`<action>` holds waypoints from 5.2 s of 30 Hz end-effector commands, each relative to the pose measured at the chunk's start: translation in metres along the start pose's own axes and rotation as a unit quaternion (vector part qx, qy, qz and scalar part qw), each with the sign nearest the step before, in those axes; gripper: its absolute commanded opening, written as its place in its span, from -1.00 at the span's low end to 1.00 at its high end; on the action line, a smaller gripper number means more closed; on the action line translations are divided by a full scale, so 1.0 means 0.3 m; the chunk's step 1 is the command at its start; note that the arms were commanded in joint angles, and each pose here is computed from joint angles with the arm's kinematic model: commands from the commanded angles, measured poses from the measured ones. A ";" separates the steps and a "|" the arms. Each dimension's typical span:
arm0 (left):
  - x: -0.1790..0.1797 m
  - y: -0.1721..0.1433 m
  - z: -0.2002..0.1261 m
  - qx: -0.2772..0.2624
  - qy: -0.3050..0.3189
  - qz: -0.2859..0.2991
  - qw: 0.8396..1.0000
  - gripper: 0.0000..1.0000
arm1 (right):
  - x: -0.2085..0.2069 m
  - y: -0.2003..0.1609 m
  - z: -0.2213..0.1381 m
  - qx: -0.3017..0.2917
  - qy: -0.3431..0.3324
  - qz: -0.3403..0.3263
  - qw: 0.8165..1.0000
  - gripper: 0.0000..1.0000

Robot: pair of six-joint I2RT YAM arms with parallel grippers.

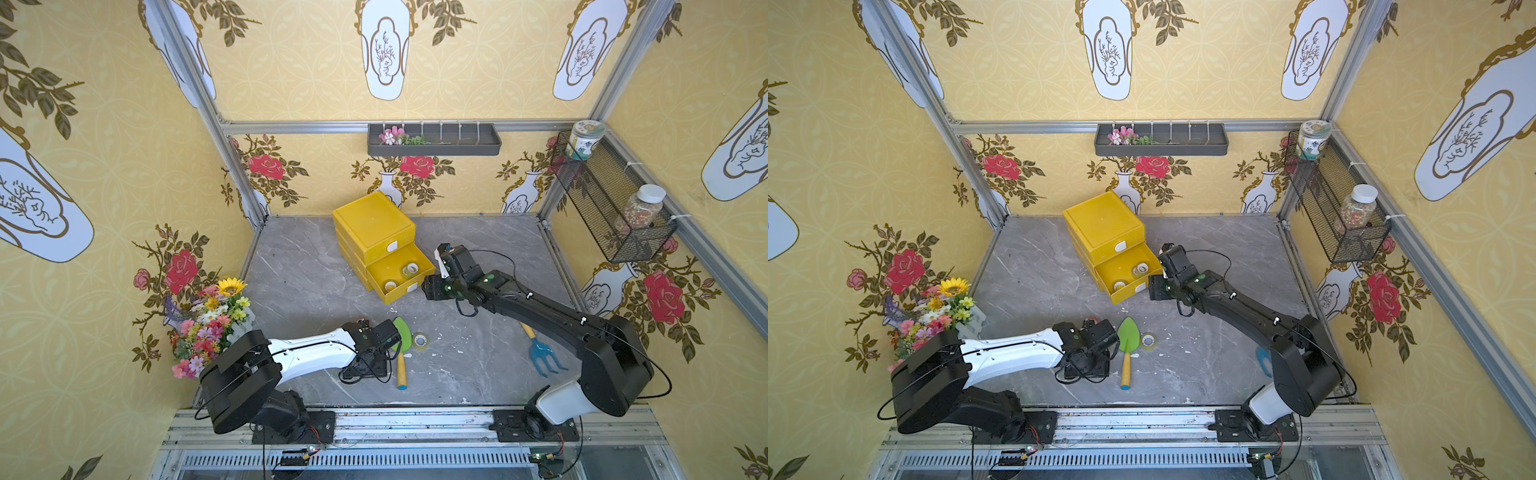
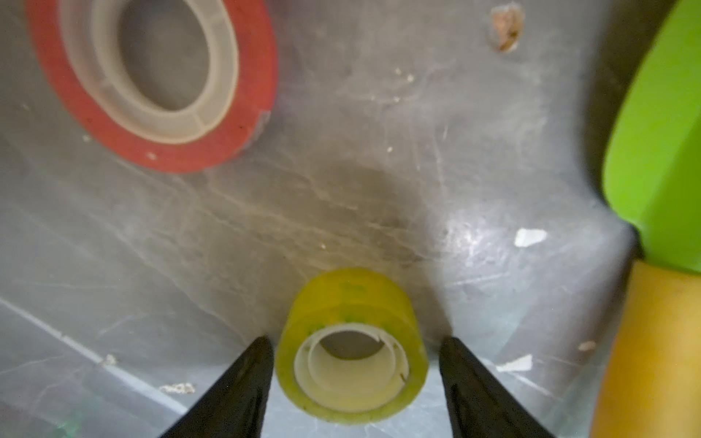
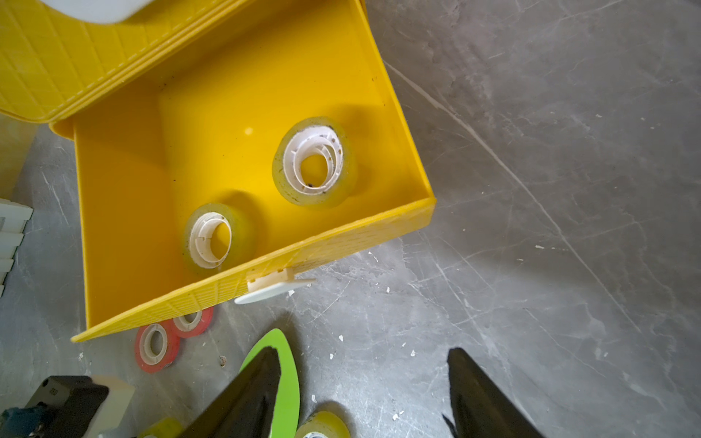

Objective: Place the transparent tape into the drawer according to color
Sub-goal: Pick up the tape at the center of the board, then place the tape in the drawer, then pick up the tape at the center of the board, then place the tape in the drawer.

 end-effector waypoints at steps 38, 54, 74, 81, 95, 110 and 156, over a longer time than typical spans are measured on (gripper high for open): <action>-0.244 0.569 -0.520 -0.235 -0.177 -0.022 0.955 -0.18 | -0.015 0.016 -0.005 -0.012 -0.002 0.014 1.000 0.46; -0.322 0.646 -0.345 -0.210 -0.108 0.009 0.972 -0.12 | -0.014 -0.014 -0.004 -0.007 0.008 0.013 1.000 0.46; -0.304 0.613 -0.464 -0.222 -0.176 0.000 0.959 0.57 | 0.064 -0.151 0.006 0.069 0.043 -0.022 0.996 0.54; -0.205 0.513 -0.530 -0.229 -0.226 -0.013 0.947 0.94 | 0.134 -0.290 0.041 0.151 0.041 -0.064 0.986 0.55; -0.081 0.402 -0.458 -0.212 -0.216 -0.038 0.952 0.99 | 0.183 -0.403 0.135 0.199 0.005 -0.088 0.976 0.59; -0.087 0.405 -0.419 -0.204 -0.205 -0.038 0.957 0.99 | 0.181 -0.440 0.173 0.218 -0.029 -0.102 0.970 0.33; 0.032 0.312 -0.321 -0.188 -0.166 -0.073 0.965 0.99 | 0.194 0.294 0.162 0.007 0.019 -0.096 0.995 0.03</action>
Point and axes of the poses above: each gripper's point midway between its finger pads, its own z axis out along the fingers, its own x axis along the line the jaws close on, y = z × x, the point moved 8 cm from there along -z, back along the fingers, and after that the axes turned 8 degrees about -z, right-handed, at the moved point
